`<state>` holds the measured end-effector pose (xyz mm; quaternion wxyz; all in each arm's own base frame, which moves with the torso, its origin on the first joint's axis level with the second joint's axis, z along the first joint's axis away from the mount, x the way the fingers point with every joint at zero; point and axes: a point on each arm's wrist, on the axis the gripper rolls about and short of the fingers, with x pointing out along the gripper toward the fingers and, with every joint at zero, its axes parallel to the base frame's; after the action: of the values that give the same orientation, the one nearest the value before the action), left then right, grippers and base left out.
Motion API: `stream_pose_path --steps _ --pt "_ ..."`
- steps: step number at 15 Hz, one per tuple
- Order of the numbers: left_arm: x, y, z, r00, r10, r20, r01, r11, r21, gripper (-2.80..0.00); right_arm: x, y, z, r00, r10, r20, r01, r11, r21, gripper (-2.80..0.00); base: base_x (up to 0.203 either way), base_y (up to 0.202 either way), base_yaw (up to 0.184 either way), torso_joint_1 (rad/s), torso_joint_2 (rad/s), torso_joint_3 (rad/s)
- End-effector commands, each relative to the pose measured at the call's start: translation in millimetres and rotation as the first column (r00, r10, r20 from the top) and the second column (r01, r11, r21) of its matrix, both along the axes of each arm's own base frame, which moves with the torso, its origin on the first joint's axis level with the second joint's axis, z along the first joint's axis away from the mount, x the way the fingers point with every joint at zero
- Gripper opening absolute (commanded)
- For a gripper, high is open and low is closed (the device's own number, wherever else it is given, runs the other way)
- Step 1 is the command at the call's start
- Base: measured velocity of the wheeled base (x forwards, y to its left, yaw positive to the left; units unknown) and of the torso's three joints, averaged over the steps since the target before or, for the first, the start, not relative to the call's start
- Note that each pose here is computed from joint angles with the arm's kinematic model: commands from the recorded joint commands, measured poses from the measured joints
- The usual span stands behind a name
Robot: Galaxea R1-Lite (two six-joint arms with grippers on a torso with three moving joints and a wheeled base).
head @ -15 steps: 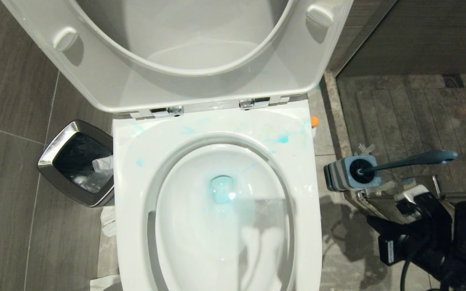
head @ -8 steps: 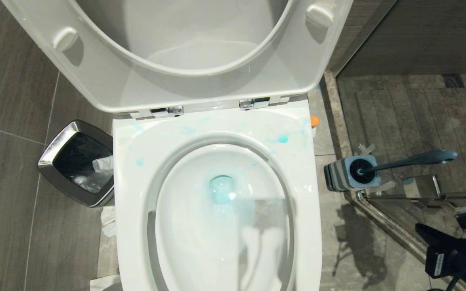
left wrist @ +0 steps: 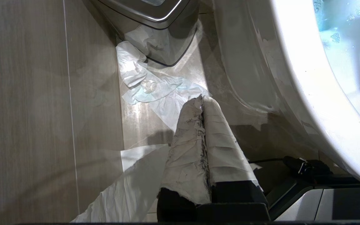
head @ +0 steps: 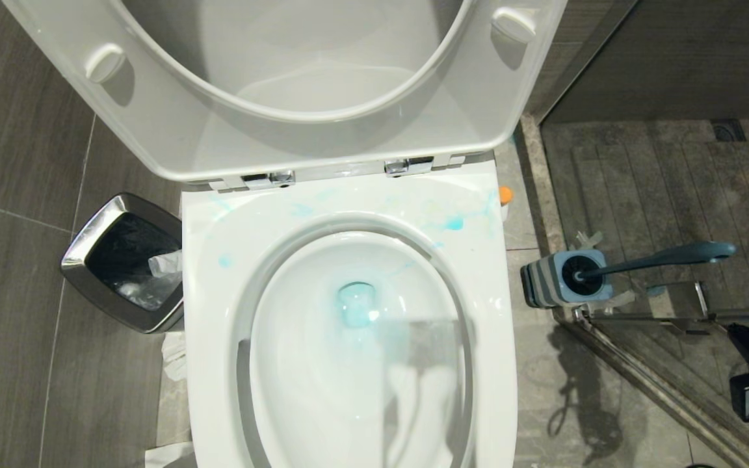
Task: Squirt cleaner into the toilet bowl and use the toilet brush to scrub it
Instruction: Scrub the toilet bowl
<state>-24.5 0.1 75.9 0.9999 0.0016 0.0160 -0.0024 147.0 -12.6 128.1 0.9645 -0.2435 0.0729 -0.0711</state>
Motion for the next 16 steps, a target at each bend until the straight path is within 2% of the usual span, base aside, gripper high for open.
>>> stream_pose_path --steps 1,2,3,7,11,14,16 --pt "0.1 0.0 0.0 1.0 0.0 -0.002 0.0 1.0 0.0 -2.8 8.9 -1.0 -6.0 1.0 -0.005 -0.025 0.005 1.0 0.006 -2.8 0.0 0.0 0.0 0.0 0.0 0.0" --pt "0.1 0.0 0.0 1.0 0.0 -0.002 0.0 1.0 0.0 -2.8 13.1 -1.2 -8.5 0.999 -0.005 -0.032 0.006 1.0 0.01 -2.8 0.0 0.0 0.0 0.0 0.0 0.0" --pt "0.1 0.0 0.0 1.0 0.0 -0.002 0.0 1.0 0.0 -2.8 15.8 -1.3 -10.9 0.999 -0.004 -0.042 0.005 1.0 0.013 0.0 0.0 0.0 0.0 0.0 0.0 0.0" --pt "0.1 0.0 0.0 1.0 0.0 -0.002 0.0 1.0 0.0 -2.8 25.8 -1.7 -18.3 0.997 -0.002 -0.072 0.004 1.0 0.019 0.0 0.0 0.0 0.0 0.0 0.0 0.0" --pt "0.1 0.0 0.0 1.0 0.0 -0.002 0.0 1.0 0.0 -2.8 61.8 -3.9 -5.7 1.0 -0.009 0.009 0.008 0.995 0.103 0.0 0.0 0.0 0.0 0.0 0.0 0.0" --pt "0.1 0.0 0.0 1.0 0.0 -0.002 0.0 1.0 0.0 -2.8 83.2 -3.8 -5.6 1.0 -0.002 0.019 0.0 0.994 0.11 0.0 0.0 0.0 0.0 0.0 0.0 0.0" --pt "0.1 0.0 0.0 1.0 0.0 -0.002 0.0 1.0 0.0 -2.8 95.2 -0.9 -9.2 1.0 0.009 0.017 -0.011 0.989 0.146 0.0 0.0 0.0 0.0 0.0 0.0 0.0"
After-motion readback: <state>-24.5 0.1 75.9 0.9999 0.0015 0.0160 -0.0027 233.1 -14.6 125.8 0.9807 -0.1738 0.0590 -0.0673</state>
